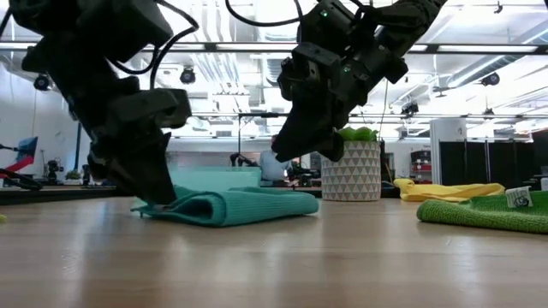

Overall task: Fold microfiber towels
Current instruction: Fold the blue microfiber cloth

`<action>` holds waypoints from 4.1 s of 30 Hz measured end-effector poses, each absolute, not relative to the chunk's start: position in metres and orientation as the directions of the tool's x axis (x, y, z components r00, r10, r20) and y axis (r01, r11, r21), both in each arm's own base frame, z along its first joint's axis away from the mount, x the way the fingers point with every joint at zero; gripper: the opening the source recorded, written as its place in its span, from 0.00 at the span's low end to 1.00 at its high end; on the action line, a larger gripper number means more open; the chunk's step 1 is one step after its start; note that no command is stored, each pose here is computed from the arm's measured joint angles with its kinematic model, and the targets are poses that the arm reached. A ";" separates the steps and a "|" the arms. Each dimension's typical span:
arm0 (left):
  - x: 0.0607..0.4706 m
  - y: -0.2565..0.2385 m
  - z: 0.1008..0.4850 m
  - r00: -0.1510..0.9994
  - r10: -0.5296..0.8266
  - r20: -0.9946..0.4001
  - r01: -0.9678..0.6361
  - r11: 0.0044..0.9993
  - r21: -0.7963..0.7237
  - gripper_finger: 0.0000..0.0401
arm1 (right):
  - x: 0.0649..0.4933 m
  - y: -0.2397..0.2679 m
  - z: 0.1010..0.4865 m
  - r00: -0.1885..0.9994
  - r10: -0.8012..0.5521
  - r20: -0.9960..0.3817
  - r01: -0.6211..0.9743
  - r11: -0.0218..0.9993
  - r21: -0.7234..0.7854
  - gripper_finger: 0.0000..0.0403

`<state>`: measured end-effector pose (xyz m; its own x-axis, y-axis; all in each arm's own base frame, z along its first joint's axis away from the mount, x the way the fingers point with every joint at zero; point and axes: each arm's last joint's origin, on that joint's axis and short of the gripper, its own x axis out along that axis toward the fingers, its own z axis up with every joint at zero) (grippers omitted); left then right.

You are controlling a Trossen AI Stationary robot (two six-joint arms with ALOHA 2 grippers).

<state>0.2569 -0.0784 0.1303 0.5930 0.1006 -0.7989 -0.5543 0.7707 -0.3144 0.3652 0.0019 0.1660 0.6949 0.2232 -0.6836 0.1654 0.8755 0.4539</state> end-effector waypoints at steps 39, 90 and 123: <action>0.267 -0.025 0.129 0.491 0.048 -0.870 -0.467 0.857 -0.217 0.01 | 0.367 0.052 0.172 0.741 0.203 -0.640 0.222 0.826 0.519 0.21; 0.308 -0.056 0.161 0.718 -0.022 -0.696 -0.437 0.764 -0.475 0.00 | 0.337 0.068 0.130 0.579 0.088 -0.811 0.352 0.870 0.346 0.14; 0.289 -0.047 0.189 0.740 -0.116 -0.663 -0.124 0.944 -0.304 0.00 | 0.332 0.076 0.171 0.692 0.155 -0.705 0.252 0.863 0.438 0.12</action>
<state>0.2894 -0.0466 0.1891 0.7400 -0.1159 -0.6625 -0.1243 0.9445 -0.3041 0.3321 0.0758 0.1709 0.6924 0.1554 -0.7046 0.2517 0.8631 0.4377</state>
